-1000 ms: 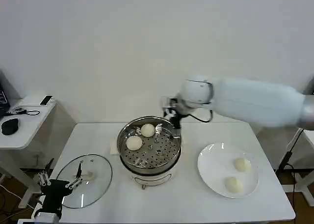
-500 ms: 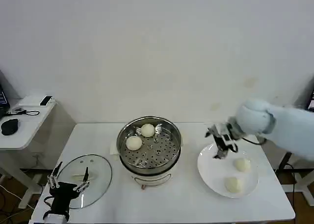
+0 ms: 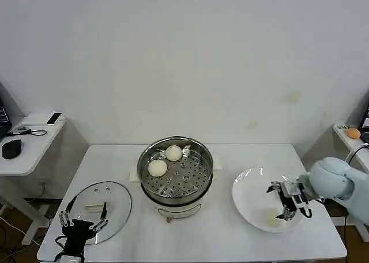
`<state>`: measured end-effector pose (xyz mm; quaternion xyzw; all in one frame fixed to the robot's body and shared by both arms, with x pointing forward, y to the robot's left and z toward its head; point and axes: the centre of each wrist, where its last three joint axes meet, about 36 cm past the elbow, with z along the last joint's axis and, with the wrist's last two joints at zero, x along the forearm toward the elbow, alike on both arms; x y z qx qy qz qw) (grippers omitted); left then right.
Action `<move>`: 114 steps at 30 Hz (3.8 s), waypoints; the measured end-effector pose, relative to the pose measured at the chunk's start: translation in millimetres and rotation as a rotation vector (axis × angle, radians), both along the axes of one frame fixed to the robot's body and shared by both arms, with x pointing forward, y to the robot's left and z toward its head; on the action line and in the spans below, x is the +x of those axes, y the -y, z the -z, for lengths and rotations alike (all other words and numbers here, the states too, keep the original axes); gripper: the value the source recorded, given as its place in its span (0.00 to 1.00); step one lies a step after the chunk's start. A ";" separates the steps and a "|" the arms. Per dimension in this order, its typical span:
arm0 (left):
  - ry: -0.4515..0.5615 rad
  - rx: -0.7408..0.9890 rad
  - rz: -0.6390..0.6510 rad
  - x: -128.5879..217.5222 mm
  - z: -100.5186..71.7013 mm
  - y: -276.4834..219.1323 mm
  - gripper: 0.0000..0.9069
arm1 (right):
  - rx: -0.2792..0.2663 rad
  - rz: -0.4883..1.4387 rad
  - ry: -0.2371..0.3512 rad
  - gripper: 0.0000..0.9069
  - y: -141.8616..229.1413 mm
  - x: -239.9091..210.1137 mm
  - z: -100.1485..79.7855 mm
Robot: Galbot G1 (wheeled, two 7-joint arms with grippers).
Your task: Take steamed baozi put them in steamer then cover it.
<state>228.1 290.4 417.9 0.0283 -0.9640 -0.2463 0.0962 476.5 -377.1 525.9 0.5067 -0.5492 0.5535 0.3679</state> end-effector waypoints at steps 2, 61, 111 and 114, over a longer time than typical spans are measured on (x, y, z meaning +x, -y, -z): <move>-0.002 0.001 0.000 -1.0 0.6 0.3 1.00 | -0.009 0.005 -0.002 1.00 4.4 0.1 4.5; 0.006 0.011 -0.005 -2.7 -5.2 -0.3 1.00 | -0.012 0.094 -0.096 0.67 13.1 19.7 39.8; 0.039 0.007 -0.074 -2.3 -17.8 -18.2 1.00 | 0.087 -0.456 0.085 0.67 -293.6 149.4 -128.0; 0.038 0.003 -0.081 -3.2 -17.3 -17.9 1.00 | 0.075 -0.521 0.056 0.67 -310.9 143.0 -114.2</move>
